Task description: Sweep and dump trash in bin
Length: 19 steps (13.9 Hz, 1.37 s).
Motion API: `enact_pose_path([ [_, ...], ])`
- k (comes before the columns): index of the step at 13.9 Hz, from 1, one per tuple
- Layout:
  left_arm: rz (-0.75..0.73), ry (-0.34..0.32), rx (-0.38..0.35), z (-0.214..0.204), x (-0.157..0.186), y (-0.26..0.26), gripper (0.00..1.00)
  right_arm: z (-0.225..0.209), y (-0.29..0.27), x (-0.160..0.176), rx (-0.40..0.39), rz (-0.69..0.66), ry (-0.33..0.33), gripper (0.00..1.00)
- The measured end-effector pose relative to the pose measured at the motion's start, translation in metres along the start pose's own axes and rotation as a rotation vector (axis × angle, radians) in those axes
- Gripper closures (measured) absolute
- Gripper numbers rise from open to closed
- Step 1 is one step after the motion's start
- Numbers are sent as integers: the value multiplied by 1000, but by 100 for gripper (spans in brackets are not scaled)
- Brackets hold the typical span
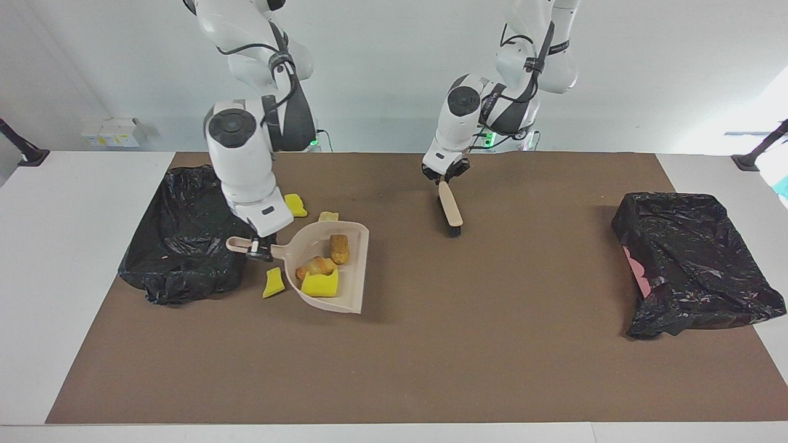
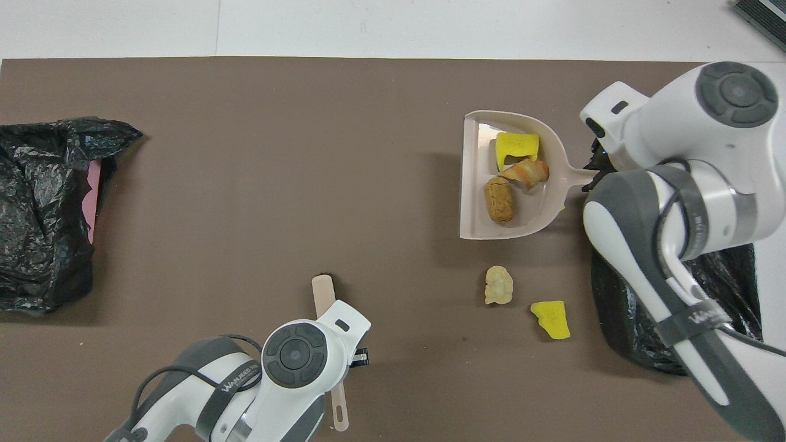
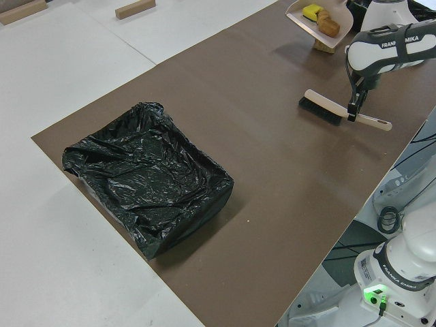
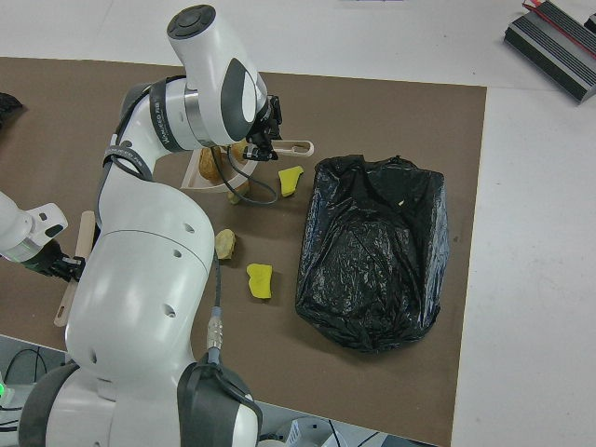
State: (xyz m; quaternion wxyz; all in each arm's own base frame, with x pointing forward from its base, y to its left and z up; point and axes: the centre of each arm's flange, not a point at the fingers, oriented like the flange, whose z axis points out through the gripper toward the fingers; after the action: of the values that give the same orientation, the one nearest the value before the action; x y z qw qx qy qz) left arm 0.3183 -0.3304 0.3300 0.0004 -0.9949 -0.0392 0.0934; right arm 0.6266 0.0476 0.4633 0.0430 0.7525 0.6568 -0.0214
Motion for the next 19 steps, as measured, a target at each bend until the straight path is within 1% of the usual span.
enact_pose_path([
  [2,-4,5,-6,-1,3,-1,74,-12,0,-36,5,12,-7,68],
  [3,-15,9,-14,-4,8,-4,67,-18,-1,-53,6,9,-10,68],
  [4,-24,19,-26,-9,18,-9,57,-23,-3,-68,5,6,-13,68],
  [6,-32,48,-62,-25,49,-28,31,-31,-11,-99,3,-2,-20,68],
  [9,-58,130,-79,-58,111,-59,0,-31,-33,-152,23,-34,-32,68],
  [12,-43,189,-104,-88,173,-85,0,-22,-57,-210,57,-84,-27,68],
  [14,-29,219,-117,-101,215,-116,0,-17,-71,-240,65,-105,-27,68],
  [16,-4,252,-122,-115,244,-151,0,-13,-81,-254,52,-118,-42,68],
  [18,31,271,-117,-132,262,-190,0,-9,-86,-258,29,-145,-104,68],
  [19,56,265,-110,-141,267,-208,0,-7,-88,-258,22,-163,-139,68],
])
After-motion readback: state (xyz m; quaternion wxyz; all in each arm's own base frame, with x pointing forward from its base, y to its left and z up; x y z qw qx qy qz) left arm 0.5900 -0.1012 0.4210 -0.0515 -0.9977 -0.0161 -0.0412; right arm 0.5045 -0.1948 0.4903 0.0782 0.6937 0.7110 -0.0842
